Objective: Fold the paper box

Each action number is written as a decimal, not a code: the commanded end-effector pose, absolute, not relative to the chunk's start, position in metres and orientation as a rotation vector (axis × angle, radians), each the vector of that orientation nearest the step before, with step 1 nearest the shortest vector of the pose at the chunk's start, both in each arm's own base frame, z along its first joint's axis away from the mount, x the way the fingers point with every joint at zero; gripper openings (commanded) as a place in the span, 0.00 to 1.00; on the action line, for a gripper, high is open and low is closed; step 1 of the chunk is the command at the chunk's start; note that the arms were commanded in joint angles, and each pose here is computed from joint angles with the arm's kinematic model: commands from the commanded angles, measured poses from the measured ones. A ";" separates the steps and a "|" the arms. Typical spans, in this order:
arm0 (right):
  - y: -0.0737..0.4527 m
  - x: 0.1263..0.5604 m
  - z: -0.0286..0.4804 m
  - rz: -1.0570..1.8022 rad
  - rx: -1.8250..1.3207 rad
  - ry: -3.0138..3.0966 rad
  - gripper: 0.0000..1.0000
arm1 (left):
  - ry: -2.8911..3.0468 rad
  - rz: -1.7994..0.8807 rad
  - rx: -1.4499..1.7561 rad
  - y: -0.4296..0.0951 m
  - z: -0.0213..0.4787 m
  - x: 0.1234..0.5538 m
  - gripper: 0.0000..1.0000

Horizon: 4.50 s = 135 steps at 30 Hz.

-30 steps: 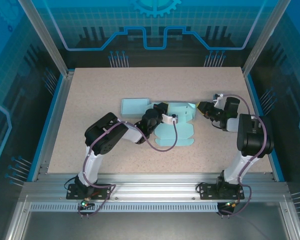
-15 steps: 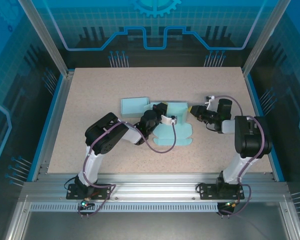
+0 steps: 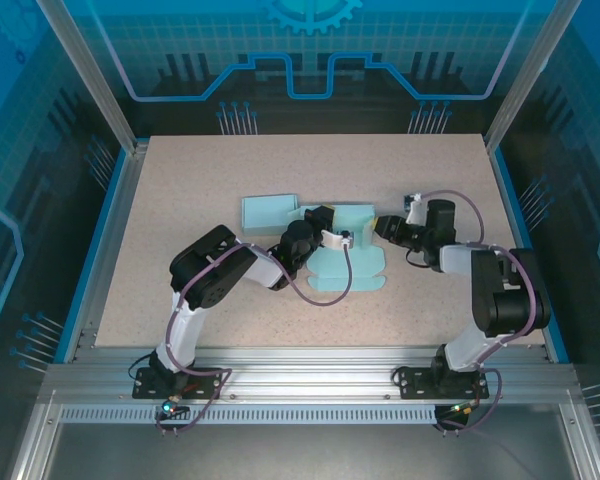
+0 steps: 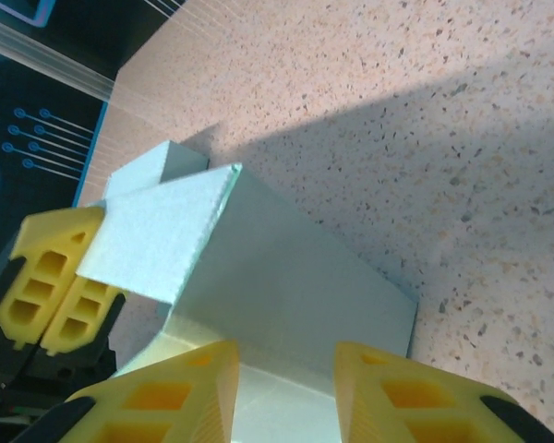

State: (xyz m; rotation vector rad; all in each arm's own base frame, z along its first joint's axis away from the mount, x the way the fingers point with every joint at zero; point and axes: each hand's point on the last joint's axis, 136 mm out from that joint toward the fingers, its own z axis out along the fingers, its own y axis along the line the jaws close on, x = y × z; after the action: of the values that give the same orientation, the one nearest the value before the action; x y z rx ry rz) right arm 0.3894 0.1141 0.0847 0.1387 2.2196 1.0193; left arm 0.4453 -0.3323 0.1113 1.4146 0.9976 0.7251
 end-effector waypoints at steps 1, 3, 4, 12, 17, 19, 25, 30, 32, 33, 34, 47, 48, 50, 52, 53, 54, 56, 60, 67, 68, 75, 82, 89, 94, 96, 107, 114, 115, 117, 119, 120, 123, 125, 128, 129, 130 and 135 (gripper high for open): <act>0.126 0.374 0.072 0.998 0.086 2.277 0.38 | 1.024 0.625 1.457 -0.342 0.107 0.438 0.07; 0.128 0.373 0.067 0.980 0.076 2.287 0.38 | 1.037 0.594 1.462 -0.344 0.107 0.435 0.07; 0.129 0.374 0.066 0.973 0.070 2.292 0.38 | 1.043 0.581 1.466 -0.345 0.106 0.435 0.07; 0.134 0.393 0.064 0.821 0.043 2.313 0.44 | 1.074 0.515 1.503 -0.347 0.102 0.430 0.07; 0.135 0.405 0.065 0.665 0.021 2.304 0.44 | 1.126 0.424 1.530 -0.347 0.098 0.425 0.07; 0.133 0.408 0.064 0.604 0.025 2.300 0.44 | 1.131 0.417 1.533 -0.347 0.097 0.426 0.07; 0.128 0.417 0.070 0.461 0.048 2.270 0.45 | 1.155 0.379 1.548 -0.347 0.093 0.426 0.07; 0.128 0.425 0.070 0.422 0.034 2.274 0.46 | 1.172 0.357 1.545 -0.346 0.092 0.428 0.07; 0.128 0.428 0.068 0.415 0.025 2.279 0.45 | 1.174 0.346 1.544 -0.347 0.093 0.428 0.07; 0.128 0.429 0.070 0.410 0.026 2.275 0.44 | 1.178 0.343 1.544 -0.347 0.093 0.428 0.07; 0.128 0.429 0.069 0.404 0.029 2.276 0.41 | 1.178 0.337 1.536 -0.348 0.095 0.428 0.07; 0.127 0.412 0.080 0.146 -0.039 2.232 0.00 | 1.380 0.186 1.131 -0.334 0.182 0.434 0.90; 0.127 0.411 0.082 0.136 -0.042 2.225 0.00 | 1.399 0.153 1.099 -0.332 0.190 0.430 0.98; 0.123 0.405 0.082 0.107 -0.048 2.244 0.00 | 1.434 0.054 0.995 -0.327 0.216 0.420 0.99; 0.123 0.403 0.085 0.109 -0.048 2.243 0.00 | 1.489 -0.035 0.890 -0.318 0.237 0.412 0.99; 0.123 0.401 0.087 0.115 -0.051 2.240 0.00 | 1.518 -0.079 0.823 -0.312 0.249 0.408 0.99; 0.124 0.400 0.088 0.120 -0.052 2.239 0.00 | 1.549 -0.108 0.759 -0.306 0.256 0.406 0.99; 0.125 0.397 0.092 0.129 -0.050 2.239 0.00 | 1.638 -0.166 0.569 -0.286 0.270 0.405 0.99; 0.128 0.389 0.098 0.153 -0.086 2.226 0.00 | 1.842 -0.270 0.271 -0.252 0.266 0.395 0.99; 0.139 0.359 0.115 0.236 -0.165 2.170 0.00 | 2.027 -0.428 -0.041 -0.212 0.226 0.365 0.99; 0.138 0.355 0.115 0.236 -0.170 2.167 0.00 | 2.039 -0.471 -0.060 -0.210 0.220 0.362 0.99; 0.131 0.342 0.116 0.233 -0.142 2.153 0.00 | 2.121 -0.703 -0.071 -0.224 0.191 0.353 0.99; 0.129 0.344 0.119 0.214 -0.126 2.165 0.00 | 2.150 -0.818 -0.031 -0.243 0.176 0.350 0.99; 0.126 0.347 0.121 0.199 -0.093 2.155 0.00 | 2.217 -0.800 -0.017 -0.246 0.154 0.350 0.99; 0.130 0.349 0.123 0.225 -0.092 2.154 0.00 | 2.262 -0.789 -0.010 -0.250 0.138 0.353 0.99; 0.131 0.350 0.124 0.232 -0.089 2.154 0.00 | 2.278 -0.781 -0.011 -0.250 0.132 0.354 0.99; 0.136 0.361 0.126 0.284 -0.022 2.165 0.00 | 2.326 -0.809 0.021 -0.255 0.105 0.350 0.98; 0.128 0.367 0.116 0.278 -0.001 2.189 0.00 | 2.192 -1.043 0.003 -0.228 0.108 0.348 0.78; 0.126 0.366 0.115 0.278 0.005 2.193 0.00 | 2.198 -1.055 -0.004 -0.224 0.106 0.348 0.78; 0.125 0.366 0.117 0.289 0.013 2.186 0.00 | 2.237 -1.048 -0.021 -0.218 0.097 0.347 0.78; 0.123 0.367 0.119 0.295 0.021 2.180 0.00 | 2.265 -1.057 -0.019 -0.218 0.088 0.343 0.78; 0.123 0.367 0.120 0.299 0.022 2.178 0.00 | 2.271 -1.074 -0.016 -0.220 0.085 0.342 0.79; 0.123 0.367 0.124 0.312 0.025 2.173 0.00 | 2.288 -1.087 -0.022 -0.221 0.075 0.340 0.80; 0.125 0.367 0.126 0.324 0.015 2.168 0.00 | 2.294 -1.082 -0.030 -0.221 0.071 0.341 0.79; 0.127 0.366 0.125 0.328 -0.006 2.170 0.00 | 2.266 -1.114 -0.029 -0.225 0.078 0.345 0.79; 0.128 0.365 0.124 0.331 -0.022 2.172 0.00 | 2.251 -1.129 -0.027 -0.227 0.083 0.348 0.78; 0.129 0.364 0.122 0.327 -0.036 2.176 0.00 | 2.241 -1.144 -0.030 -0.229 0.089 0.350 0.78; 0.125 0.359 0.115 0.292 -0.058 2.183 0.00 | 2.140 -1.199 -0.084 -0.232 0.124 0.364 0.79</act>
State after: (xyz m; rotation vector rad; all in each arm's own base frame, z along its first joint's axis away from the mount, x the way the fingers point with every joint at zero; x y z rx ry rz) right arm 0.3554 0.1242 0.1015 -0.0396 2.2365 0.2835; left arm 0.3523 -0.2239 0.0842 -0.0860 2.2634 -1.1124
